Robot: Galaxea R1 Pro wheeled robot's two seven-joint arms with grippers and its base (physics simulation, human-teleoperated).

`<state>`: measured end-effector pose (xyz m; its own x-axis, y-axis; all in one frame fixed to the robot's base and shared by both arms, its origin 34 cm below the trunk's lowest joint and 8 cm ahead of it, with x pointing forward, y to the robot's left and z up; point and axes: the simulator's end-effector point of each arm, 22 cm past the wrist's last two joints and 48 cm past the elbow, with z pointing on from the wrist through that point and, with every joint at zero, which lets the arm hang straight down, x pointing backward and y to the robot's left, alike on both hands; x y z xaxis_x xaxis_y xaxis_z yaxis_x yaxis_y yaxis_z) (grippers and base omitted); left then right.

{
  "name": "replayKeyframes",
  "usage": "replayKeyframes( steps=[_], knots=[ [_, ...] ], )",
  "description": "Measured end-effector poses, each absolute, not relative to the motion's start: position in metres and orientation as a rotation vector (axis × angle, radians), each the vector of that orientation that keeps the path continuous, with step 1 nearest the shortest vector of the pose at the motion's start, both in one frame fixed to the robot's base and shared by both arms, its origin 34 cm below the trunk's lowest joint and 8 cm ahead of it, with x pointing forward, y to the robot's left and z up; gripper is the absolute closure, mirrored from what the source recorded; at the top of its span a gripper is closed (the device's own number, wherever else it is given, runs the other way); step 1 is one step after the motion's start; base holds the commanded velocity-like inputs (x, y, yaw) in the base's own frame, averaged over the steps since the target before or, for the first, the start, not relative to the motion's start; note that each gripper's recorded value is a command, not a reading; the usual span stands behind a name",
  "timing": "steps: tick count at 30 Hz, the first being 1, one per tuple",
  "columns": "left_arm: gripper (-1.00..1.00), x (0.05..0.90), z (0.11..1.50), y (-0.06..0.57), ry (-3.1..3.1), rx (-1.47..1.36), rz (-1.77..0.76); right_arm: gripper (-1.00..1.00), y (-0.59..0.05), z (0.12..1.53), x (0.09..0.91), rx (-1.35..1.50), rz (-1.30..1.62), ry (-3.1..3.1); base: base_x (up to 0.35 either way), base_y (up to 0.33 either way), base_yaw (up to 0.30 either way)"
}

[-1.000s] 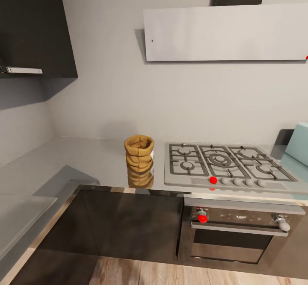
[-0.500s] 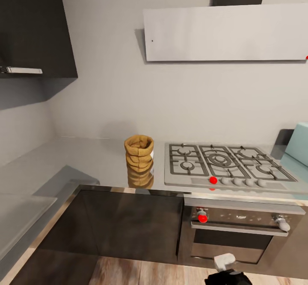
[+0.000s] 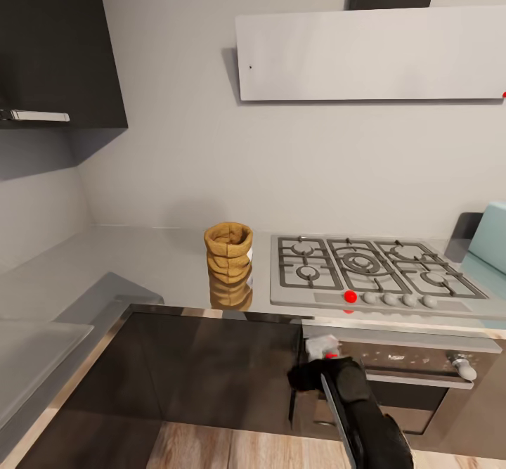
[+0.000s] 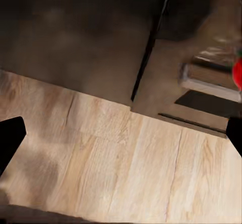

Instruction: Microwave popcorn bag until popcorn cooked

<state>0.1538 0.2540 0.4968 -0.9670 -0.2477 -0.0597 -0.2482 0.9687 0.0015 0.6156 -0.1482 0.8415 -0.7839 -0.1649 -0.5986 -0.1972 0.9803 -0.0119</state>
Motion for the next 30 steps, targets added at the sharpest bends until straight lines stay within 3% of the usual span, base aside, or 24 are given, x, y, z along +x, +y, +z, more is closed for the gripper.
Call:
replayKeyframes(
  steps=[6,20,30],
  knots=[
    [-1.0,0.154,0.497,0.254,3.058,-0.385,0.013,-1.0,-0.135,0.959,0.701,-0.25,0.067,2.257,0.0,0.0,0.0],
    [-1.0,0.154,0.497,0.253,3.059,-0.384,0.012,-1.0,-0.136,1.152,0.79,-0.241,0.018,1.957,0.0,0.0,0.0],
    [-1.0,0.154,0.497,0.253,3.059,-0.384,0.011,-1.0,-0.179,1.169,0.864,-0.123,-0.086,2.207,0.0,0.0,0.0]
  ],
)
